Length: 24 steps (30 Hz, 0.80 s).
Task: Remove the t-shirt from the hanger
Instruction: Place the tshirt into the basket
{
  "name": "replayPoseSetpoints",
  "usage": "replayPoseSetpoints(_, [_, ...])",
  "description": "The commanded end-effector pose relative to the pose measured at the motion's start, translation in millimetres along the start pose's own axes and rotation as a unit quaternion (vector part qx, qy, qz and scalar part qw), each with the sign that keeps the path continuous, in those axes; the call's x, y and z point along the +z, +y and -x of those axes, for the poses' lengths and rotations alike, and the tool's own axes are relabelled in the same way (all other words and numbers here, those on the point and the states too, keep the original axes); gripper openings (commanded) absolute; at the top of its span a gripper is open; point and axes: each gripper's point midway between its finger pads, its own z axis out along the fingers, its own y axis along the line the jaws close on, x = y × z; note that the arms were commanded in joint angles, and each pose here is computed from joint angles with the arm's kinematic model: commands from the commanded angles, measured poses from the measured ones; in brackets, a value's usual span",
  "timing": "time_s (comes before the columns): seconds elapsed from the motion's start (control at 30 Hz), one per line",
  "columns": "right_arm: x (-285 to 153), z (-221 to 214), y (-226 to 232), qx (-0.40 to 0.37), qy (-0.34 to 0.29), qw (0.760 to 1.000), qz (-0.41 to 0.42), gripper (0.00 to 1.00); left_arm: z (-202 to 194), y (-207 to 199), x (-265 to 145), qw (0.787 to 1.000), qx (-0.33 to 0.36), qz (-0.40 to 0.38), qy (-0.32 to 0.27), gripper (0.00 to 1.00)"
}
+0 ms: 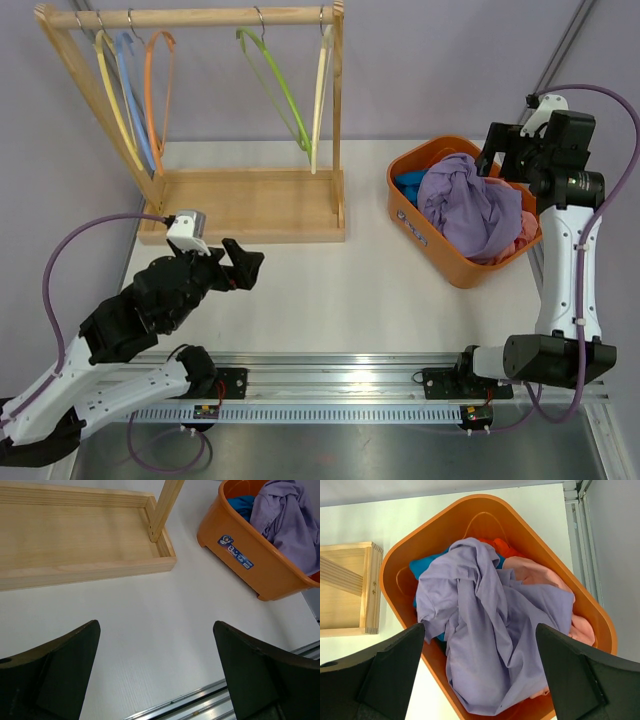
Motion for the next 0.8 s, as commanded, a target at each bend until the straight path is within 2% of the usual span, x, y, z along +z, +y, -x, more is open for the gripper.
replayPoseSetpoints(0.0, [-21,3,-1,-0.001,-0.028,1.0,-0.011,0.99,27,10,-12,0.997,-0.053,0.027,-0.047,0.99])
replayPoseSetpoints(0.17, [-37,-6,3,0.0,-0.04,0.999,-0.009,0.99,31,19,-19,0.994,-0.079,0.046,-0.056,0.99])
replayPoseSetpoints(0.77, [-64,-31,9,-0.004,-0.044,0.999,-0.004,1.0,17,27,-24,0.996,-0.067,0.053,-0.034,0.99])
